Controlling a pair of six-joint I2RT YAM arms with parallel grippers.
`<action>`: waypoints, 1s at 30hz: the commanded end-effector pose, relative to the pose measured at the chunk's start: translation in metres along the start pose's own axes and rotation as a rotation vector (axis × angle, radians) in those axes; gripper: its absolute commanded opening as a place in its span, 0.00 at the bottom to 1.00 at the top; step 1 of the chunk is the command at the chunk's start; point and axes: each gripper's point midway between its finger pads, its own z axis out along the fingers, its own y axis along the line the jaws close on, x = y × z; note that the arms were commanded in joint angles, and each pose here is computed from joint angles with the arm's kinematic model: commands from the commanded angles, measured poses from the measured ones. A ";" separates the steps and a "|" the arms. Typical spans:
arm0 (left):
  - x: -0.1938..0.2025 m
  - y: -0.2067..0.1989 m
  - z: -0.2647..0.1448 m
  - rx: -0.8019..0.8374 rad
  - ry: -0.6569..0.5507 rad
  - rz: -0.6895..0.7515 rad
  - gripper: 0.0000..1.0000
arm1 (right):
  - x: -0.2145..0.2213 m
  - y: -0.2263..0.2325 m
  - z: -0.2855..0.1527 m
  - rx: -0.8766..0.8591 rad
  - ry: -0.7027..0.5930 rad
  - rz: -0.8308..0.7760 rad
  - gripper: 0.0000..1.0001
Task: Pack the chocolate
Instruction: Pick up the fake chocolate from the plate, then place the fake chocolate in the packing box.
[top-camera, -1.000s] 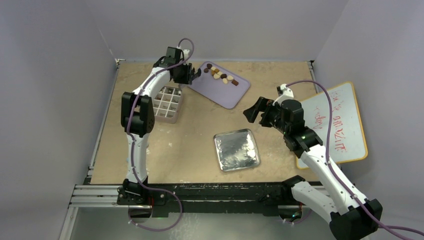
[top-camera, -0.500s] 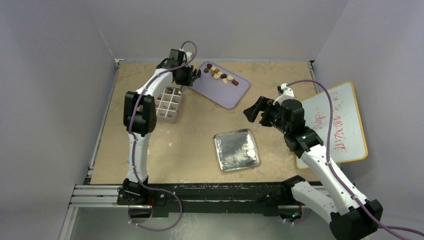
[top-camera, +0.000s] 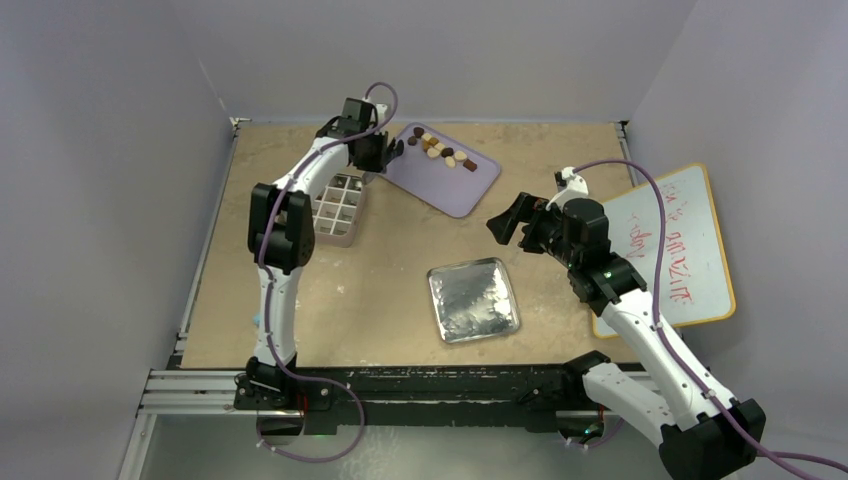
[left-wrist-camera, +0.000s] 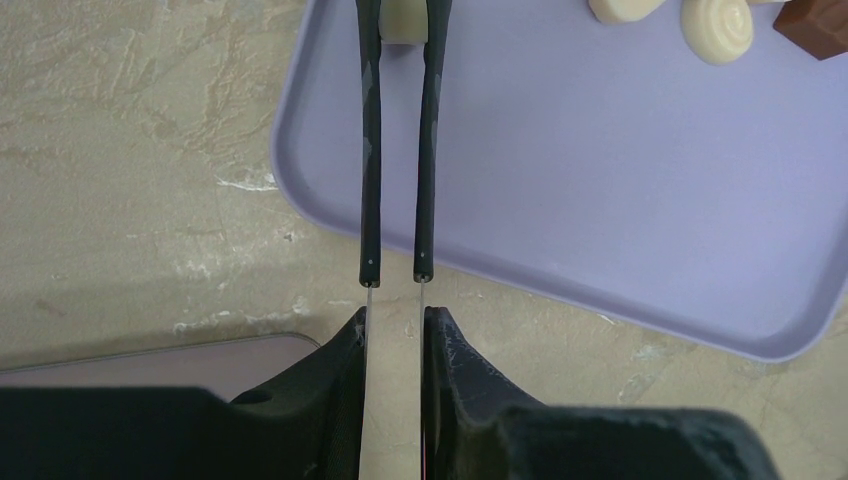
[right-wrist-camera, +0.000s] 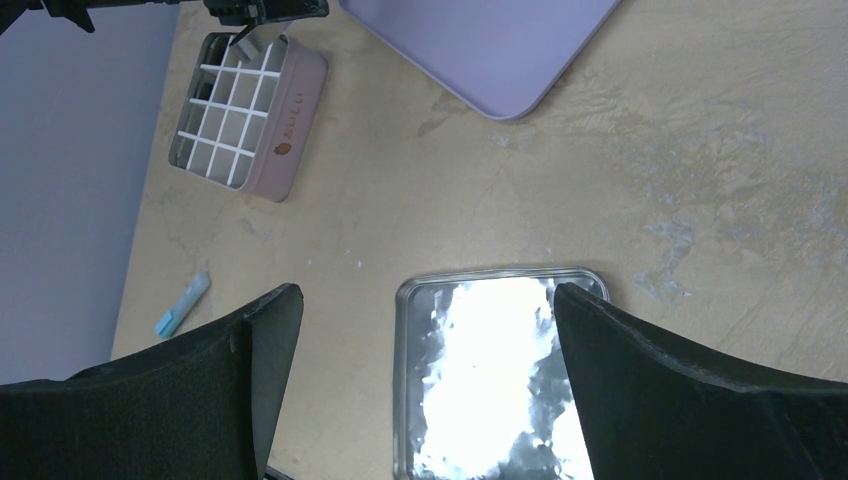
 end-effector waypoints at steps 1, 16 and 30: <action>-0.042 -0.019 -0.053 0.028 -0.119 -0.037 0.08 | -0.024 0.016 -0.008 -0.040 -0.075 -0.014 0.98; -0.026 -0.028 -0.130 0.020 -0.108 -0.140 0.07 | -0.019 0.020 -0.005 -0.070 -0.057 -0.002 0.98; 0.032 0.018 -0.192 -0.133 -0.069 -0.251 0.07 | -0.010 0.016 -0.003 -0.064 -0.024 -0.002 0.97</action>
